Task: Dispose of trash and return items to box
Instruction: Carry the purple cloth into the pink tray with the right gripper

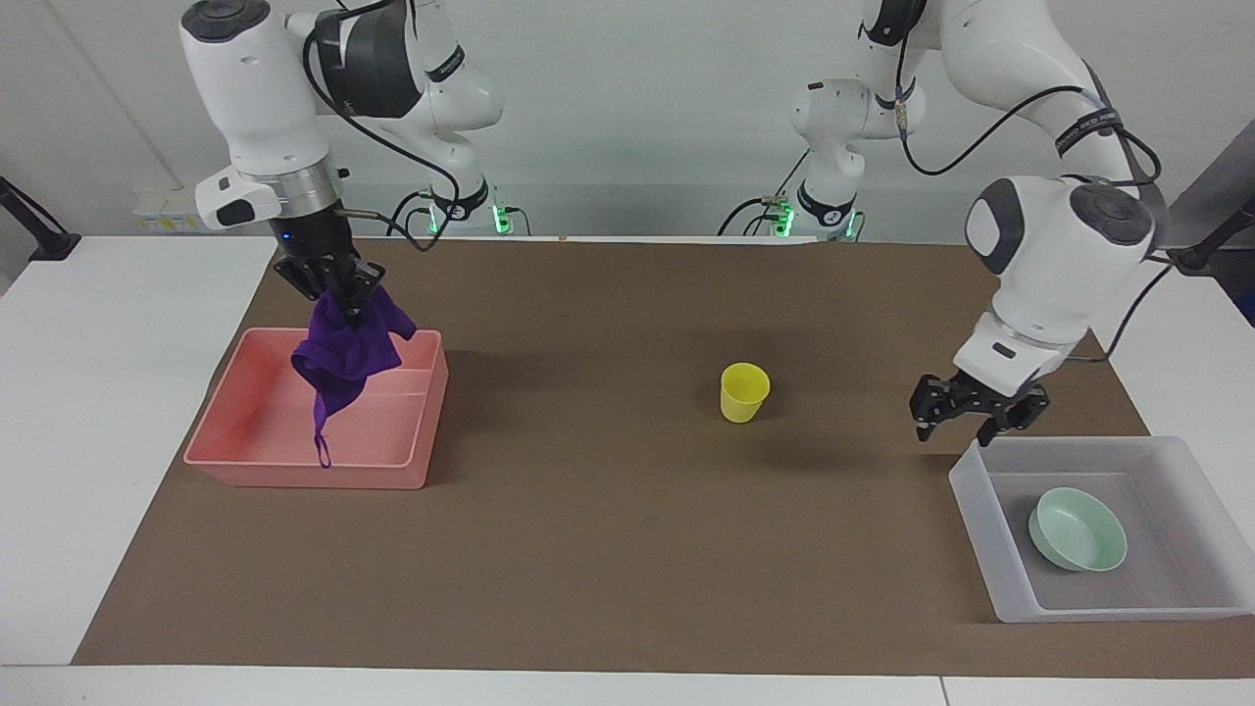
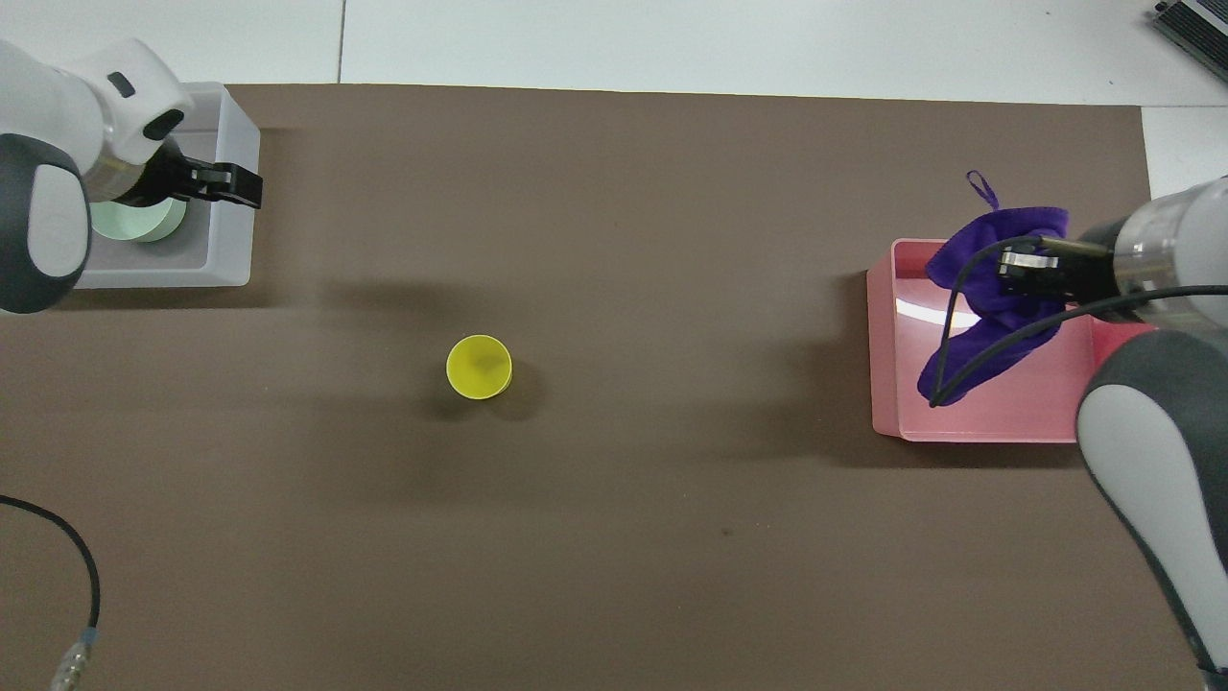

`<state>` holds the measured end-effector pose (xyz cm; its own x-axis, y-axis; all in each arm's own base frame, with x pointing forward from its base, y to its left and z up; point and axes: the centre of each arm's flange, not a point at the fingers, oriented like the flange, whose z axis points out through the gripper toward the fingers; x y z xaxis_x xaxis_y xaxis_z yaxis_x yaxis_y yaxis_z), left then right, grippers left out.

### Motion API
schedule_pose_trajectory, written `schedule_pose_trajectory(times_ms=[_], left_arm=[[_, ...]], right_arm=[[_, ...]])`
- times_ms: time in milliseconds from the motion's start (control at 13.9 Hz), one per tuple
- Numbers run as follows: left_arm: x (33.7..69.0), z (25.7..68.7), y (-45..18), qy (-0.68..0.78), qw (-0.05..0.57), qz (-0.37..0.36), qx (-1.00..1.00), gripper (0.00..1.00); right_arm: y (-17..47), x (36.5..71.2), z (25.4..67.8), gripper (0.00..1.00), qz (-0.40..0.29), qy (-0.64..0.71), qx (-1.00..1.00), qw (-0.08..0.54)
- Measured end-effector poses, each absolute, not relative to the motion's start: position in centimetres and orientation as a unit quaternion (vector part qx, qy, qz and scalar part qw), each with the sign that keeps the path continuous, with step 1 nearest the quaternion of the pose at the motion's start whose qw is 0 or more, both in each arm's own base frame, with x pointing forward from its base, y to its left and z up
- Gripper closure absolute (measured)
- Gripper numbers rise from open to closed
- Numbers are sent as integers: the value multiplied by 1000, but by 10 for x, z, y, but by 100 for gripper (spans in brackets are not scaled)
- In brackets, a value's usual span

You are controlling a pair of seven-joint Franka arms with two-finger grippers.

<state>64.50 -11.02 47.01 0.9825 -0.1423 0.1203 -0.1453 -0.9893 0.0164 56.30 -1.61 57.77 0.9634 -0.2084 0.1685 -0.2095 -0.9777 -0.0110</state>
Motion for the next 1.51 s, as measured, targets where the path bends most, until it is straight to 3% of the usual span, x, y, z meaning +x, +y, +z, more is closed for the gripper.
schedule_pose_trajectory(times_ms=[287, 574, 861, 1363, 1434, 1506], left_arm=[[594, 435, -177, -70, 12, 34, 997, 19], [562, 406, -211, -58, 21, 56, 997, 19], [545, 394, -226, -57, 24, 59, 996, 21], [521, 361, -241, -56, 28, 62, 996, 22], [518, 357, -244, -54, 29, 64, 996, 30], [515, 355, -246, -50, 31, 66, 996, 44]], right_arm=[[-85, 556, 547, 93, 76, -84, 993, 15], [-98, 553, 486, 93, 79, -88, 993, 16], [-97, 555, 438, 93, 69, -99, 993, 15], [-95, 546, 395, 93, 41, -121, 992, 13], [-94, 545, 390, 93, 37, -125, 991, 13], [-94, 546, 384, 93, 41, -127, 991, 13]])
